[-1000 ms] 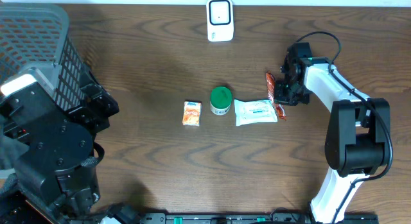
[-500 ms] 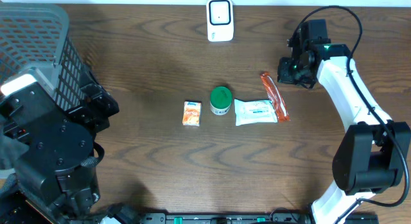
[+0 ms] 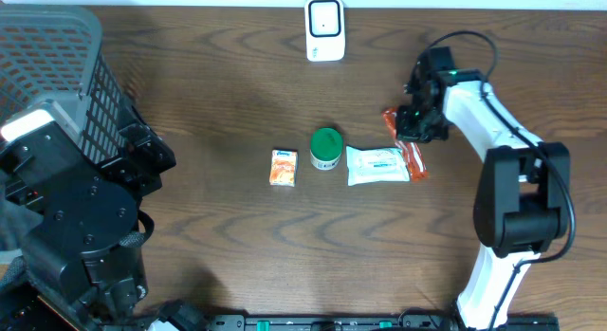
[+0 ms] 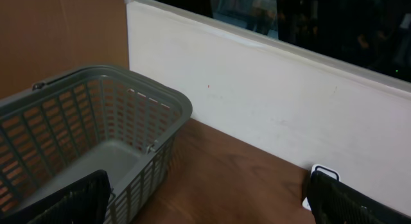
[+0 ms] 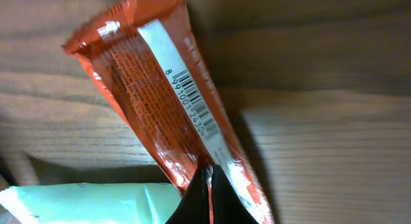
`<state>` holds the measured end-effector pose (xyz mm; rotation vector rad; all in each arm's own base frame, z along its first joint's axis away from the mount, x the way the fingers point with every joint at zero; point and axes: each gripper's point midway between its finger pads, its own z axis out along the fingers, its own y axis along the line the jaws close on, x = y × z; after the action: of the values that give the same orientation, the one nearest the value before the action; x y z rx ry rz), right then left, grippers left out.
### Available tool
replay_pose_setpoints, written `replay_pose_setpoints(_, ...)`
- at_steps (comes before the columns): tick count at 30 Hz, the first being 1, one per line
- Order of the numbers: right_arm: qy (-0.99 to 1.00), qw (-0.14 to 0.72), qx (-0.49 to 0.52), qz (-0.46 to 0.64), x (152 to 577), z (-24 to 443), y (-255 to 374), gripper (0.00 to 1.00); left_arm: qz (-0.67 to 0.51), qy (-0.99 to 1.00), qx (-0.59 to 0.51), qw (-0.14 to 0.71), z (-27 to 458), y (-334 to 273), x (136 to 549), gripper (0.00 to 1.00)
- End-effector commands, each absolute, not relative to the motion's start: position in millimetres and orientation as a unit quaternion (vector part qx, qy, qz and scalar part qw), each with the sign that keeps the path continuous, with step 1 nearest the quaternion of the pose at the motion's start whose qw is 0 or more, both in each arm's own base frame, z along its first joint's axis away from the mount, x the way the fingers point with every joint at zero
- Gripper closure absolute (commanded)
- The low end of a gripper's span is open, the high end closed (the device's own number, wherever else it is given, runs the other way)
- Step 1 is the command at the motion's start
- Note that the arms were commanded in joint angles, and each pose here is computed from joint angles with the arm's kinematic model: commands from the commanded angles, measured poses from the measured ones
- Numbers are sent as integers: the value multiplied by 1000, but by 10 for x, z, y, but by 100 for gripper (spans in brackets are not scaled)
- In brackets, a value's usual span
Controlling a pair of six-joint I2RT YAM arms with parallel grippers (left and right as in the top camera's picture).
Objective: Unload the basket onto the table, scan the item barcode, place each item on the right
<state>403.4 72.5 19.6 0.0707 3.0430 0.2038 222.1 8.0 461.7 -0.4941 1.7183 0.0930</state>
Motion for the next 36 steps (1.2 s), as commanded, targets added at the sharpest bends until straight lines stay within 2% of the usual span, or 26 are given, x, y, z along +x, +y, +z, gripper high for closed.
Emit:
replay_pose_setpoints(1, 996, 44, -17, 74, 3992, 204, 929, 99, 52, 745, -223, 627, 4622, 120, 2218, 2)
replay_pose_setpoints(10, 995, 25, -68, 72, 3838, 209, 1154, 99, 52, 745, -222, 627, 4622, 119, 2218, 2)
replay_pose_setpoints(14, 992, 18, -67, 102, 3842, 389, 1248, 97, 52, 745, -222, 627, 4622, 119, 2218, 2)
replay_pose_setpoints(15, 991, 20, -66, 117, 3861, 476, 1291, 89, 52, 745, -222, 627, 4622, 119, 2218, 2)
replay_pose_setpoints(17, 987, 30, -64, 147, 3942, 711, 1365, 60, 52, 745, -222, 627, 4622, 119, 2218, 2)
replay_pose_setpoints(18, 984, 39, -63, 164, 4009, 887, 1394, 40, 52, 745, -222, 627, 4622, 119, 2218, 2)
replay_pose_setpoints(19, 982, 44, -62, 170, 4039, 986, 1405, 27, 52, 745, -222, 627, 4622, 119, 2218, 2)
replay_pose_setpoints(20, 982, 52, -61, 173, 4080, 1112, 1399, 19, 52, 745, -222, 627, 4622, 119, 2218, 2)
replay_pose_setpoints(21, 981, 60, -61, 171, 4125, 1224, 1379, 18, 52, 745, -222, 627, 4622, 119, 2218, 2)
replay_pose_setpoints(22, 981, 71, -67, 167, 4167, 1308, 1359, 18, 52, 745, -222, 627, 4622, 119, 2218, 2)
replay_pose_setpoints(23, 980, 88, -81, 156, 4233, 1378, 1330, 31, 52, 745, -222, 627, 4622, 119, 2218, 2)
replay_pose_setpoints(25, 982, 114, -83, 129, 4358, 1385, 1254, 69, 52, 745, -222, 627, 4622, 119, 2218, 2)
replay_pose_setpoints(27, 985, 122, -60, 109, 4438, 1287, 1195, 98, 52, 745, -222, 627, 4622, 119, 2218, 2)
replay_pose_setpoints(36, 992, 78, -7, 96, 4350, 566, 1149, 99, 52, 745, -223, 627, 4622, 120, 2218, 2)
